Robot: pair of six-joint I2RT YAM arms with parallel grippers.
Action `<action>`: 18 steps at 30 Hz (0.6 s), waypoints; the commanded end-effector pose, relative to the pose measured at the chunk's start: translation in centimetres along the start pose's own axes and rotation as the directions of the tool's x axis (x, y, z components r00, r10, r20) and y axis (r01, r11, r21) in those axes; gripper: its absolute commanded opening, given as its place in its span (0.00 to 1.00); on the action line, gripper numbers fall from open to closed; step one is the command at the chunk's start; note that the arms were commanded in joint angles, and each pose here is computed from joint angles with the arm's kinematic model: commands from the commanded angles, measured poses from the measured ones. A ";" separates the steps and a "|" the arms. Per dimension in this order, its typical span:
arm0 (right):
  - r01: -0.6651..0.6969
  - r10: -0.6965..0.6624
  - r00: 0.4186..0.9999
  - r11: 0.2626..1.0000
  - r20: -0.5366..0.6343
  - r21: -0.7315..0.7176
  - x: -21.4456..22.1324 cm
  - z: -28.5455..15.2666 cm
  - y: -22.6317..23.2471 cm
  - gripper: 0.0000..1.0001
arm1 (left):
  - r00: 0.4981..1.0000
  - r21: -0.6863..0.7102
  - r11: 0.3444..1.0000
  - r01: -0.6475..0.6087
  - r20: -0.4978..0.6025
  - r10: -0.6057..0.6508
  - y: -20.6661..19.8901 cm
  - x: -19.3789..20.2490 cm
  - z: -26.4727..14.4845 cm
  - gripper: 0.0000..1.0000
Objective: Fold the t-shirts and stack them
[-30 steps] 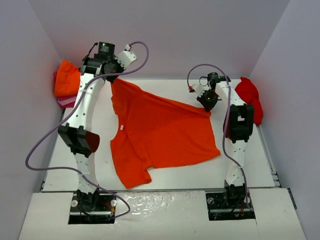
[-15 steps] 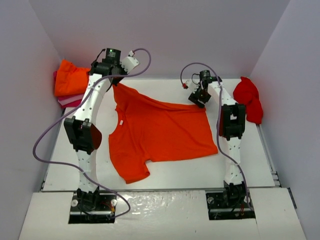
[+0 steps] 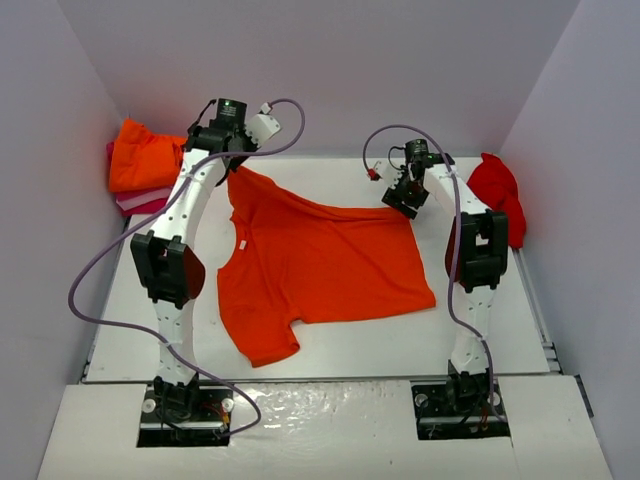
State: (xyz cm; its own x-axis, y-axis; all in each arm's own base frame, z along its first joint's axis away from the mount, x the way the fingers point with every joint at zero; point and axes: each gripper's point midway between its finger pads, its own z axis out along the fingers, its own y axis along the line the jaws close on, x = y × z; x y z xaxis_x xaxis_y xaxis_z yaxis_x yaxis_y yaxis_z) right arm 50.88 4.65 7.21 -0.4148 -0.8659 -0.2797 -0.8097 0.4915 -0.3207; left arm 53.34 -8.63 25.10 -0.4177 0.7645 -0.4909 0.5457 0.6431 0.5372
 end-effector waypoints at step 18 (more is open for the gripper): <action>0.098 -0.097 0.994 0.995 0.056 -0.023 -3.6 -0.3 2.3 0.56 | 0.998 -0.094 0.996 -0.008 0.059 0.013 1.4 -2.2 -1.8 0.00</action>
State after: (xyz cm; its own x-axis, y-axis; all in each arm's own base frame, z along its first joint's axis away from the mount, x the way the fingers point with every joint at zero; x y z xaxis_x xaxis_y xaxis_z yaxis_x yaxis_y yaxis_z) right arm 48.56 8.38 6.04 -0.3256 -0.9097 -0.2577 -0.8737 0.3937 -0.2859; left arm 53.46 -9.29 24.58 -0.4150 0.7741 -0.4780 0.5418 0.6323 0.5537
